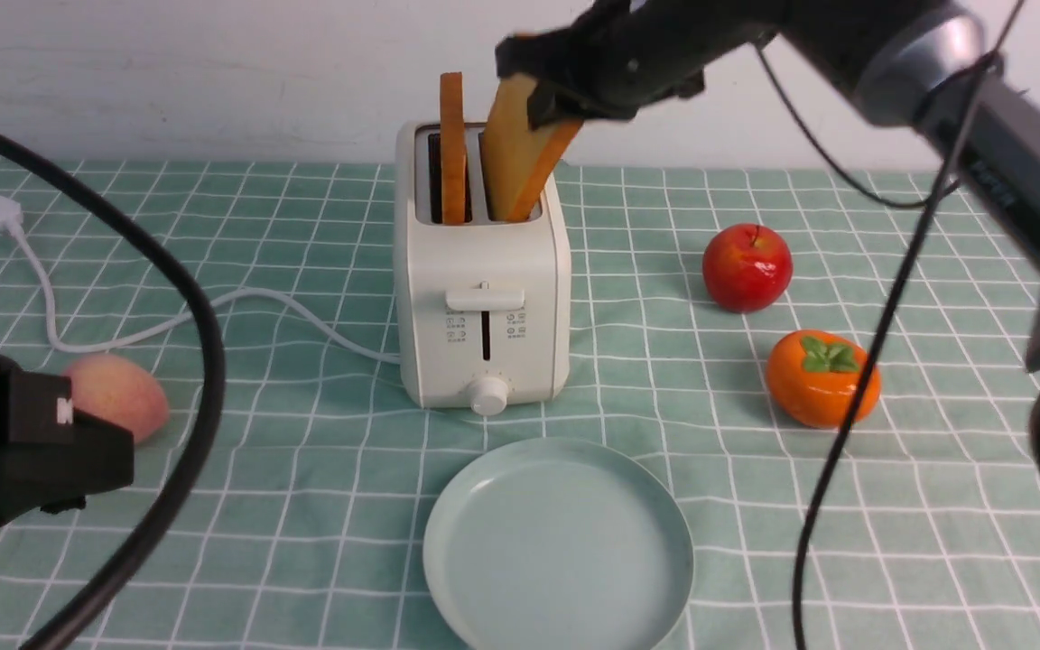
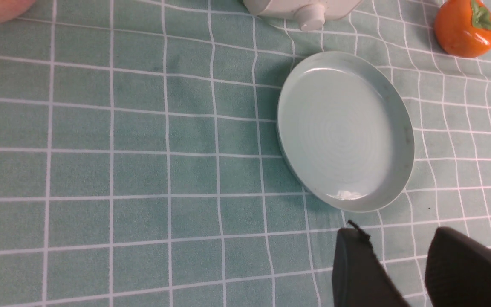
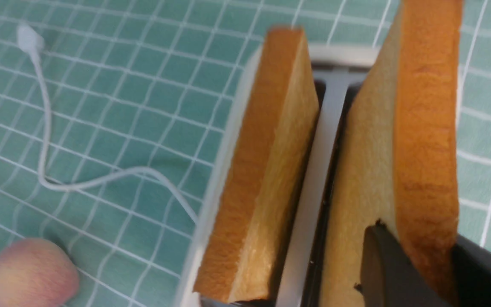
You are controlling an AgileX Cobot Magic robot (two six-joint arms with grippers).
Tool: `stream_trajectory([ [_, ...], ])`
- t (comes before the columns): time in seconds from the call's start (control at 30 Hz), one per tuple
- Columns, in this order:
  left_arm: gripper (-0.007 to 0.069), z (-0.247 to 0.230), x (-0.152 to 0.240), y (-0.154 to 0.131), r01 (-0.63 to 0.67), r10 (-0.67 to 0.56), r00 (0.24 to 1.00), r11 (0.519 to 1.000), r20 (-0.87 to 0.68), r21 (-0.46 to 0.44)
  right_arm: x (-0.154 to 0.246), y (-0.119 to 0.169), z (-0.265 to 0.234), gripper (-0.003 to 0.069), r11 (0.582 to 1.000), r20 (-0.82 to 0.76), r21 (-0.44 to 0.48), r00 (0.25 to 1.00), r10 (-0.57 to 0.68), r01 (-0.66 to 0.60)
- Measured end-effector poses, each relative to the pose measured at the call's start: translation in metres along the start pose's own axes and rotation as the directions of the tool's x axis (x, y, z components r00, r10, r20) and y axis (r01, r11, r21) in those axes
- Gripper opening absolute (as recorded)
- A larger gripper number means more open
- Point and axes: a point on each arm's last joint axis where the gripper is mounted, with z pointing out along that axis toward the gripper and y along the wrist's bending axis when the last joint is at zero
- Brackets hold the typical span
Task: Take toasted bread from bread machine on blue coffee table place on plate.
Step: 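Grasp the toast slice in the toaster and pull it up out of the slot with the right gripper, then place the held slice of bread on top of the slice on the plate with the right gripper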
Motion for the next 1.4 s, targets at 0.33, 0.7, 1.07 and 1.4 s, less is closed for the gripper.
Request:
stream_trajectory([
  [0.33, 0.0239, 0.0, 0.0, 0.0, -0.002, 0.002, 1.0, 1.0, 0.001, -0.003, -0.052, -0.01, -0.212, 0.0109, 0.99, 0.241, 0.138, 0.968, -0.07, 0.038],
  [0.7, 0.0239, 0.0, 0.002, 0.001, -0.002, 0.002, 1.0, 1.0, -0.018, -0.007, 0.105, -0.067, -0.152, 0.0109, 0.936, -0.226, 0.154, 0.911, 0.344, -0.316],
  [1.07, 0.0239, 0.0, 0.002, -0.001, 0.0, 0.0, 1.0, 1.0, -0.023, 0.004, 0.197, -0.027, -0.063, 0.0109, 0.809, -0.311, -0.297, 0.852, 0.421, -0.508],
  [1.4, 0.0239, 0.0, 0.002, -0.001, 0.0, 0.0, 1.0, 1.0, -0.025, 0.005, 0.229, -0.024, -0.018, 0.0218, 0.835, -0.344, -0.282, 0.862, 0.372, -0.473],
])
